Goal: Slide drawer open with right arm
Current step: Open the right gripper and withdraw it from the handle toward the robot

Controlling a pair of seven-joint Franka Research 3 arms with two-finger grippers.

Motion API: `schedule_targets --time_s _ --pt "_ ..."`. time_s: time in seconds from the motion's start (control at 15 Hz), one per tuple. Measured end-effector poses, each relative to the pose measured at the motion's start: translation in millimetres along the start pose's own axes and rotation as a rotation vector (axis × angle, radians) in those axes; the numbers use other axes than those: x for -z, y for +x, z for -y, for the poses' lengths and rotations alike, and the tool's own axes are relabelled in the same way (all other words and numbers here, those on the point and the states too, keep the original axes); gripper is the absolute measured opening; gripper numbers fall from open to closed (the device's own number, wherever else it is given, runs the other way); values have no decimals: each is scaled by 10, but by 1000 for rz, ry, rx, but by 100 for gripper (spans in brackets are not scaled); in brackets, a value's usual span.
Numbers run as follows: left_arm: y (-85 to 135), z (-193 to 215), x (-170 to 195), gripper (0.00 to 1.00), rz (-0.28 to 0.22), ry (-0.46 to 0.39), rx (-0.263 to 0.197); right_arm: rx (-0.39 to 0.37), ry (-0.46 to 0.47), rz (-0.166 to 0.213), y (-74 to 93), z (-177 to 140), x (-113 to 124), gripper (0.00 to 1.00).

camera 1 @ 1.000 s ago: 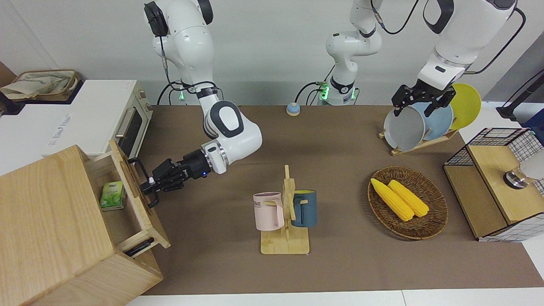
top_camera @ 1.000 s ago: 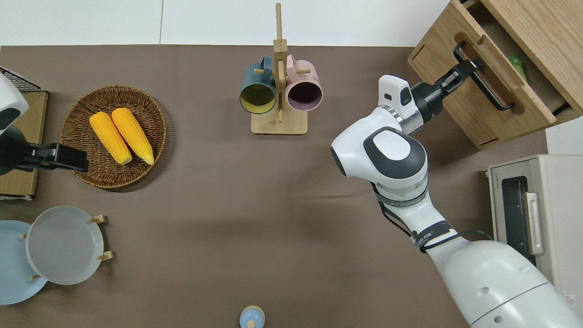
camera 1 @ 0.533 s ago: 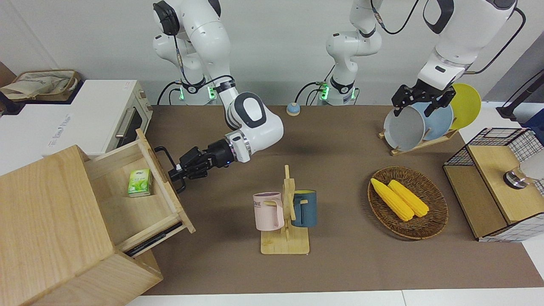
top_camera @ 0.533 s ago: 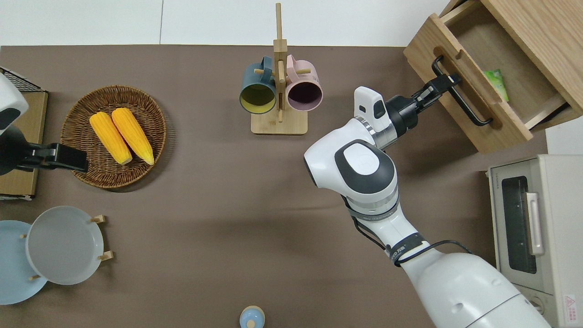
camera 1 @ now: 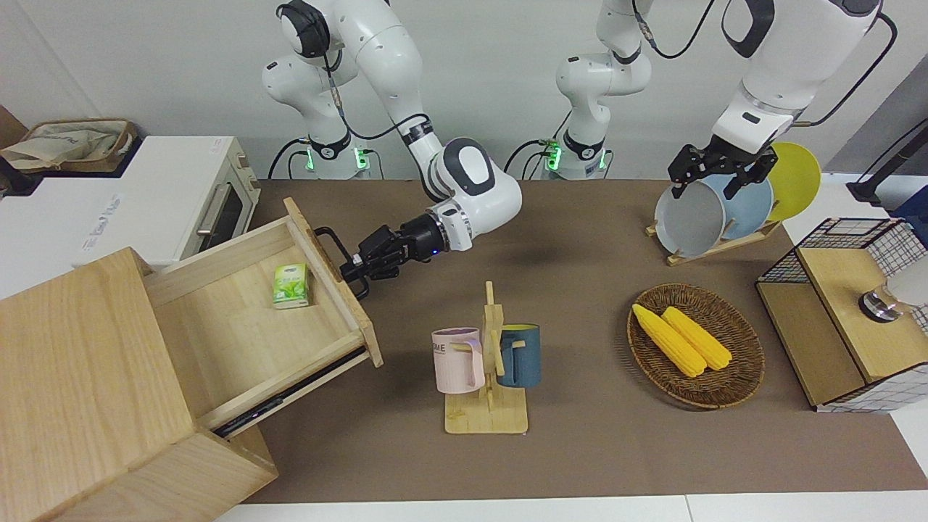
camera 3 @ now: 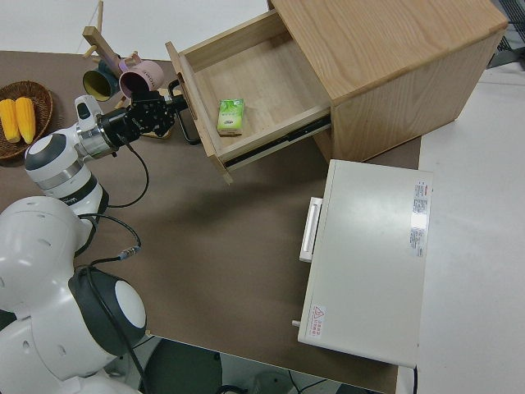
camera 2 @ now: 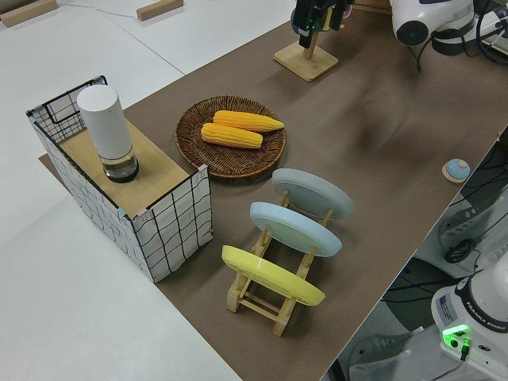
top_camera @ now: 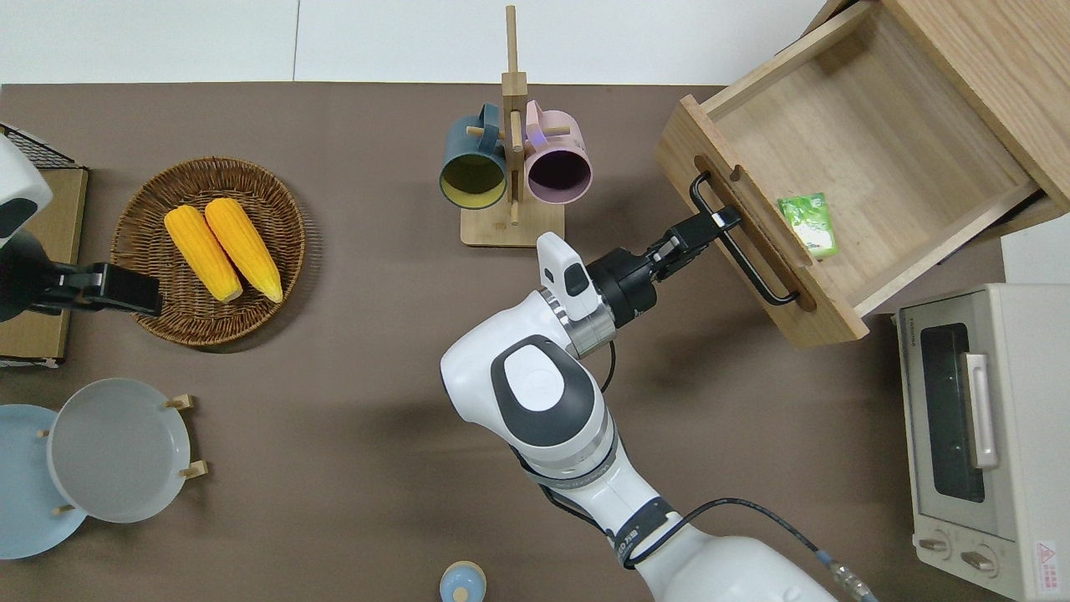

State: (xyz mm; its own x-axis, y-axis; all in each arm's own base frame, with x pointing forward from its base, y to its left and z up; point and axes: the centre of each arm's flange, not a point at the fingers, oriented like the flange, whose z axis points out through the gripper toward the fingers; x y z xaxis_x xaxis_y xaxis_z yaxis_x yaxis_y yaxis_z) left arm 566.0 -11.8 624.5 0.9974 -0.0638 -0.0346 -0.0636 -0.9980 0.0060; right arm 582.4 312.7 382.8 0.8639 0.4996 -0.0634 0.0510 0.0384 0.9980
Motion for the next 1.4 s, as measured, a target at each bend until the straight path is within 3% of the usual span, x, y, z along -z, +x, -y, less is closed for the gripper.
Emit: schedule_targets --time_s 0.33,0.8,1.0,1.33,1.4 --pt "0 0 0 100 0 0 0 2 1 -4 -24 -2 188 18" --pt "0 0 0 100 0 0 0 5 1 -2 -27 7 197 20" --pt "0 0 0 100 0 0 0 12 1 -11 -26 19 258 45" --pt "0 0 0 100 0 0 0 13 1 -13 -24 27 267 97" --pt "0 0 0 100 0 0 0 13 1 -14 -23 26 279 99"
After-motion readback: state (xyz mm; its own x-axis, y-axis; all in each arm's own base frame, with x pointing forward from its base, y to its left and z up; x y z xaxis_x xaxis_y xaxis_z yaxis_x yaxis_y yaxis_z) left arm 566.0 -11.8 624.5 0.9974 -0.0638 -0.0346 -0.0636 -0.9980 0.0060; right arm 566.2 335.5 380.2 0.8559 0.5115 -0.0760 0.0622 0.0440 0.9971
